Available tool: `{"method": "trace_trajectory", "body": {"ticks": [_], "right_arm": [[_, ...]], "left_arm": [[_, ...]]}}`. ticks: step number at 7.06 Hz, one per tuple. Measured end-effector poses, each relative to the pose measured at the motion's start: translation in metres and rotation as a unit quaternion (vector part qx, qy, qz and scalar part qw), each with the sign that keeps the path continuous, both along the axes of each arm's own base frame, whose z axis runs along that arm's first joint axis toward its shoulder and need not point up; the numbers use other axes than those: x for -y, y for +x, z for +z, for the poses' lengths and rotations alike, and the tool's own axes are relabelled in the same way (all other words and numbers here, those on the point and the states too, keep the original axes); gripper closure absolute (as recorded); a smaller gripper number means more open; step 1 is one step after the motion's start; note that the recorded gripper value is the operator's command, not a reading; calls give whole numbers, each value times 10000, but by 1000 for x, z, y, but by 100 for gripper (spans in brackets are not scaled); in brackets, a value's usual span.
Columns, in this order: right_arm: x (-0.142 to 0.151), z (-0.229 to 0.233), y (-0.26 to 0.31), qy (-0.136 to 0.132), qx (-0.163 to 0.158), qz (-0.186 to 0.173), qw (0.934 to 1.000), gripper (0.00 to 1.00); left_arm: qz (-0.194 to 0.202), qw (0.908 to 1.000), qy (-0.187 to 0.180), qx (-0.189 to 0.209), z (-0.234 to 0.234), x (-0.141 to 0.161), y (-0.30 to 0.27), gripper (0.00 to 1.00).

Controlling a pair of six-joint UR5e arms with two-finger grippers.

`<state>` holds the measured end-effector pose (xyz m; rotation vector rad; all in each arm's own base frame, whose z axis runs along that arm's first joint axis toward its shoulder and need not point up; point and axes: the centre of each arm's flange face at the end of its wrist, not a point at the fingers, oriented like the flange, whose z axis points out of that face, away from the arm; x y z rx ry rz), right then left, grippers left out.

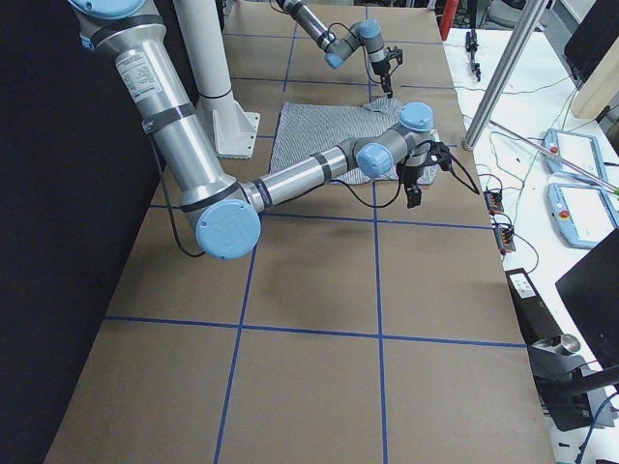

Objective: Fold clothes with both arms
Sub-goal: 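Fold the sleeve nearest the left gripper inward onto the shirt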

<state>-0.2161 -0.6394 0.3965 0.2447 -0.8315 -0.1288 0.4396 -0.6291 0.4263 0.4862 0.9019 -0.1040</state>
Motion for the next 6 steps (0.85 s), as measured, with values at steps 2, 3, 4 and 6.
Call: {"method": "trace_trajectory", "body": {"ticks": [2,3,4,6], "right_arm": [[0,0,0,4,-4,3,10000,0],[0,0,0,2,-5,5,10000,0],[1,0,0,-1,-6,10,10000,0],[1,-1,0,-5,-5,23,10000,0]], "left_arm": [[15,10000,62,-56,-13,-1,1,100],[22,10000,62,-65,-37,2,5,100],[15,10000,-27,-13,-76,10,15,100],[-106,9991,-412,-6,-150,22,40,100]]}}
